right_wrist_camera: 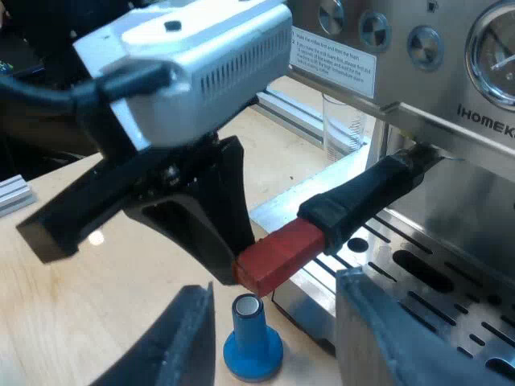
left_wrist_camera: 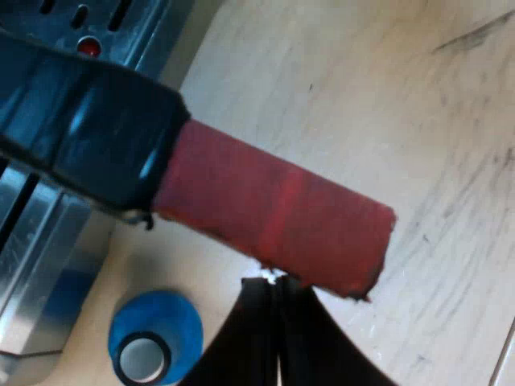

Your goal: Put the handle in the coffee machine

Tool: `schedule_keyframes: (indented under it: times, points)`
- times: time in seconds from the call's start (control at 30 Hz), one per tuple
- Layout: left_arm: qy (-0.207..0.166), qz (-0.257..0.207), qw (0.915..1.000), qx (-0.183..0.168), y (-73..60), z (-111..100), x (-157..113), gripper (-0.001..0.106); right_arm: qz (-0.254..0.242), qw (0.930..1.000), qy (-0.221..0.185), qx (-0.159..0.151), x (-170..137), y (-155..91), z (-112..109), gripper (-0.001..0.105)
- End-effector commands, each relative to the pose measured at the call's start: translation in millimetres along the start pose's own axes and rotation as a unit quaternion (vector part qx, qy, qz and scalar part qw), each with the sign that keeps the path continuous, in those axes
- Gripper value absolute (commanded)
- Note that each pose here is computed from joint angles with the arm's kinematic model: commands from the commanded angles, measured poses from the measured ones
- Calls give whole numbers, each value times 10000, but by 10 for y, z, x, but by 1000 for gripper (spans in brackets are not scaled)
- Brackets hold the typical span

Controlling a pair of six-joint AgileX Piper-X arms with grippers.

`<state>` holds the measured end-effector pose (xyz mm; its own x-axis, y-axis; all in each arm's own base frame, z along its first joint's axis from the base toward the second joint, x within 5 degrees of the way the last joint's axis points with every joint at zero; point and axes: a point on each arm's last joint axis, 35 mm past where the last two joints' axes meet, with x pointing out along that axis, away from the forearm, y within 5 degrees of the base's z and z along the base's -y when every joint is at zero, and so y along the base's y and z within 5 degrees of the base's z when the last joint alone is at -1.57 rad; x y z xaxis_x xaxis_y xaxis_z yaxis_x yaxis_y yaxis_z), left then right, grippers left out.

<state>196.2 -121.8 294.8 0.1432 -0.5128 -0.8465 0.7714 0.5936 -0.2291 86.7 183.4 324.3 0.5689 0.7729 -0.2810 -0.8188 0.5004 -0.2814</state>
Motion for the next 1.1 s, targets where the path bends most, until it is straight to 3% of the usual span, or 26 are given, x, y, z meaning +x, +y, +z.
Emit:
schedule_keyframes:
  times: [0.03,0.2,0.3,0.5,0.53,0.7,0.8,0.87,0.97,1.03,1.1]
  points:
    - [-68,-26,10000,-25,85,-24,-57,0,-34,9999,-91,-23,-27,-14,36,38]
    - [-77,178,9994,-295,264,-132,-178,0,-34,9999,-91,-23,-27,-14,36,38]
    - [-291,269,9984,-409,297,-180,-303,0,11,9999,-102,-24,-27,-11,37,38]
    - [-580,451,9964,-426,269,-234,-473,0,92,9999,-122,-25,-27,-5,38,38]
    - [-842,652,9932,-475,192,-283,-630,0,92,9999,-122,-25,-27,-5,38,38]
    - [-968,768,9910,-516,64,-366,-768,3,96,9999,-122,11,-27,-5,38,38]
    - [-973,796,9904,-566,3,-416,-822,23,96,9999,-122,11,-27,-5,38,38]
    - [-953,776,9895,-763,-34,-454,-848,51,96,9999,-122,38,-27,-5,38,38]
    - [-961,764,9885,-878,-65,-481,-872,85,97,9999,-122,63,-27,-5,38,38]
    - [-930,734,9889,-894,-85,-502,-881,98,98,9998,-121,142,-27,-5,38,38]
    - [-888,689,9894,-918,-112,-531,-894,105,101,9996,-111,242,-25,-3,31,38]
